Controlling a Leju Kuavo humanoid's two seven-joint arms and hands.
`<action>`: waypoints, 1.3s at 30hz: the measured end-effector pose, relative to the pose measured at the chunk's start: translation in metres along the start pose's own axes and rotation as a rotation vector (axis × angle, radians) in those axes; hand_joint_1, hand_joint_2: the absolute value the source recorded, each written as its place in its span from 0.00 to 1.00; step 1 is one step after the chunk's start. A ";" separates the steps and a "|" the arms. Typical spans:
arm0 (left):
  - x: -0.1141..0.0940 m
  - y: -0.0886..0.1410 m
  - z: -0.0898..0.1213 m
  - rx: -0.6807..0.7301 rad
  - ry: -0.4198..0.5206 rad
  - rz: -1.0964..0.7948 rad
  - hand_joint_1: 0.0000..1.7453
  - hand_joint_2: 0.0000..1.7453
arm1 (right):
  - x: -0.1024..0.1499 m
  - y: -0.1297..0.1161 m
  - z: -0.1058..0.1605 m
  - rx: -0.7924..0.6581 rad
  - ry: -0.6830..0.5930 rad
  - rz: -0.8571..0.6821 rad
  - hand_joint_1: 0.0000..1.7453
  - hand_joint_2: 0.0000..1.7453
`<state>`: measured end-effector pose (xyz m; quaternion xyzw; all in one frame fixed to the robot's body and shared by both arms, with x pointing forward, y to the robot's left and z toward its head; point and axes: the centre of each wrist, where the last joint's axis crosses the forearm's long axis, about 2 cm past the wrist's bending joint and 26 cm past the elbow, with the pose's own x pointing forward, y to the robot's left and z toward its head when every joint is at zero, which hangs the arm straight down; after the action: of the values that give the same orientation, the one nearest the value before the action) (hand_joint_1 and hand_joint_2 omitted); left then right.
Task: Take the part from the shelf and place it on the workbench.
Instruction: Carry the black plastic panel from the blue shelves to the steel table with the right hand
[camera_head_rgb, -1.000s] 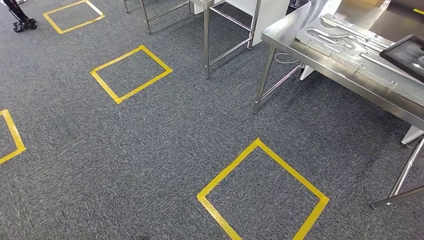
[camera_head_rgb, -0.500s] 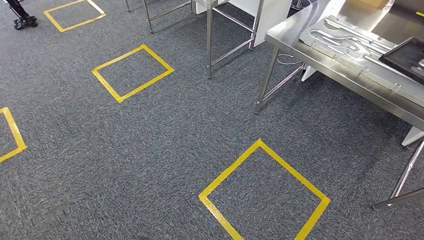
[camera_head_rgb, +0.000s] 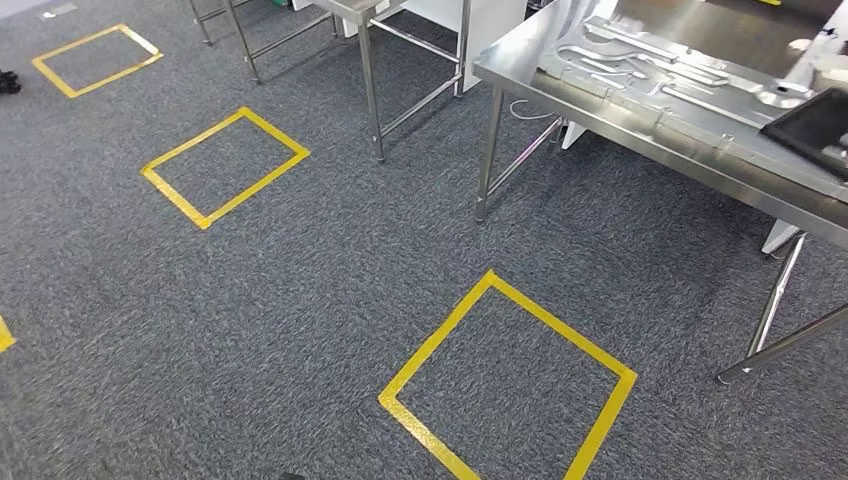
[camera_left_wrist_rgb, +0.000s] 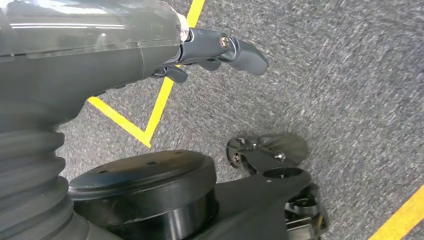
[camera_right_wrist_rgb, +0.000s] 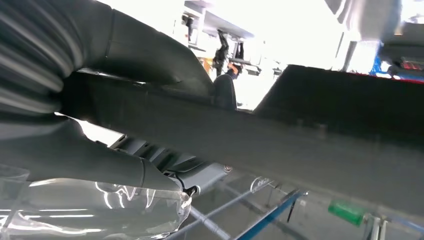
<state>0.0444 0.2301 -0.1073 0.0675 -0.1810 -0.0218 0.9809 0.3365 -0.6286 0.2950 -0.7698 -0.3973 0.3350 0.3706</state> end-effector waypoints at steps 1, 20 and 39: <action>0.000 0.000 0.000 0.001 0.000 0.000 0.00 1.00 | 0.000 -0.001 -0.001 0.002 -0.004 0.005 1.00 1.00; 0.000 0.002 0.000 0.008 0.003 -0.001 0.00 1.00 | -0.001 -0.023 -0.031 -0.041 -0.006 -0.005 1.00 1.00; -0.004 0.000 0.001 0.006 0.014 0.011 0.00 1.00 | 0.009 0.001 -0.005 -0.024 -0.016 0.021 1.00 1.00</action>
<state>0.0406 0.2301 -0.1077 0.0698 -0.1748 -0.0154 0.9820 0.3451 -0.6229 0.2945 -0.7756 -0.3962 0.3403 0.3546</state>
